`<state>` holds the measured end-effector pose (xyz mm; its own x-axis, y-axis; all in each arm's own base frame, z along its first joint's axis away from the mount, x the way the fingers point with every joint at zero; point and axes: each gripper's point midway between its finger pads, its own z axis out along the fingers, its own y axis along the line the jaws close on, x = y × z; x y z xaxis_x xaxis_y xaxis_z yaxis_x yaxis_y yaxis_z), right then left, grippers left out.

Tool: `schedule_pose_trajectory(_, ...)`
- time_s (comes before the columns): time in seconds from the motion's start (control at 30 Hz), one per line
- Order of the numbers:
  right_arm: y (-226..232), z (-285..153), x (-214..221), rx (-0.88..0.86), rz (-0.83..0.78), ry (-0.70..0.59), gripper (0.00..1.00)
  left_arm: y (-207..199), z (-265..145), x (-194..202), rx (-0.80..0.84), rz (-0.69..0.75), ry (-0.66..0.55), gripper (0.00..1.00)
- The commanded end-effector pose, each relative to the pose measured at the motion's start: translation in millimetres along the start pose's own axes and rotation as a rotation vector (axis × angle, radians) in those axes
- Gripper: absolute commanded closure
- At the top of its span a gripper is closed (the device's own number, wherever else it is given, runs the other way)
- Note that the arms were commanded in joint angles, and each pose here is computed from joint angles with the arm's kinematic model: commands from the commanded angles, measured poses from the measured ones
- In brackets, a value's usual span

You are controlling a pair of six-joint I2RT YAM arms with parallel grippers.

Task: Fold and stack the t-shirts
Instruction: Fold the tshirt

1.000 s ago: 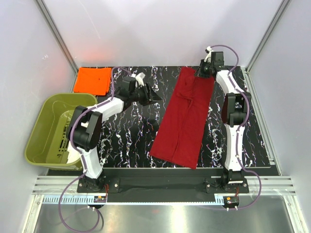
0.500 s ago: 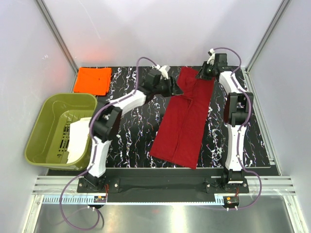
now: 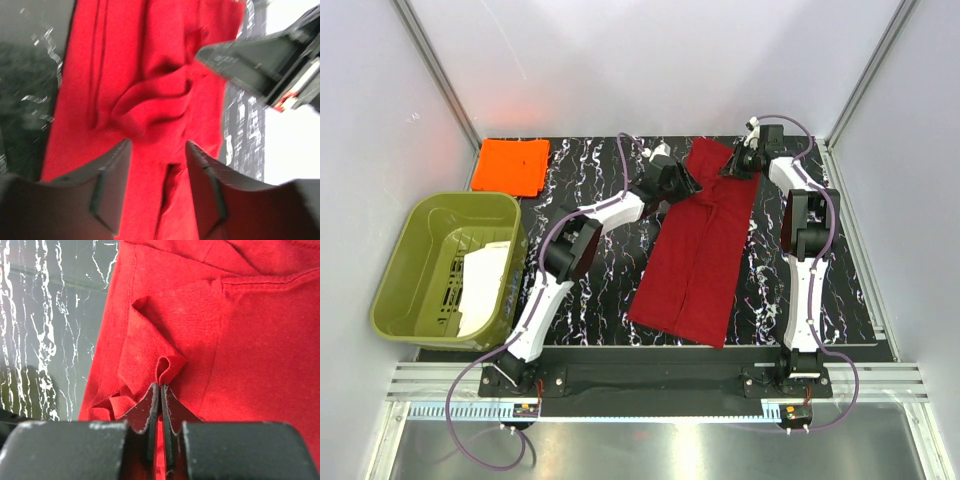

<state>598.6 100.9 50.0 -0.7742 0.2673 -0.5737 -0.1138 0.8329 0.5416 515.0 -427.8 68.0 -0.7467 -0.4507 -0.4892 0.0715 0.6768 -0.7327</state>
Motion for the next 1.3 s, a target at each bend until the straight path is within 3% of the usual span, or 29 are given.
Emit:
schedule_pose_trajectory(0.0, 26.9, -20.3, -28.1, -0.069, -0.037, -0.079, 0.92, -37.4, 1.6, -36.2, 0.096, -0.062, -0.141, 0.54)
schedule_pose_trajectory(0.17, 26.4, -18.6, -23.6, -0.078, -0.025, -0.076, 0.93, -33.8, 5.3, -33.5, 0.070, -0.079, -0.134, 0.54)
schedule_pose_trajectory(0.5, 11.0, -30.4, -46.2, -0.069, -0.004, -0.123, 0.93, -32.8, -1.2, -26.2, 0.005, -0.063, -0.152, 0.43)
schedule_pose_trajectory(1.27, 17.3, -26.9, -54.2, -0.111, 0.011, -0.130, 0.93, -21.2, 13.1, -22.4, -0.043, -0.085, -0.152, 0.45)
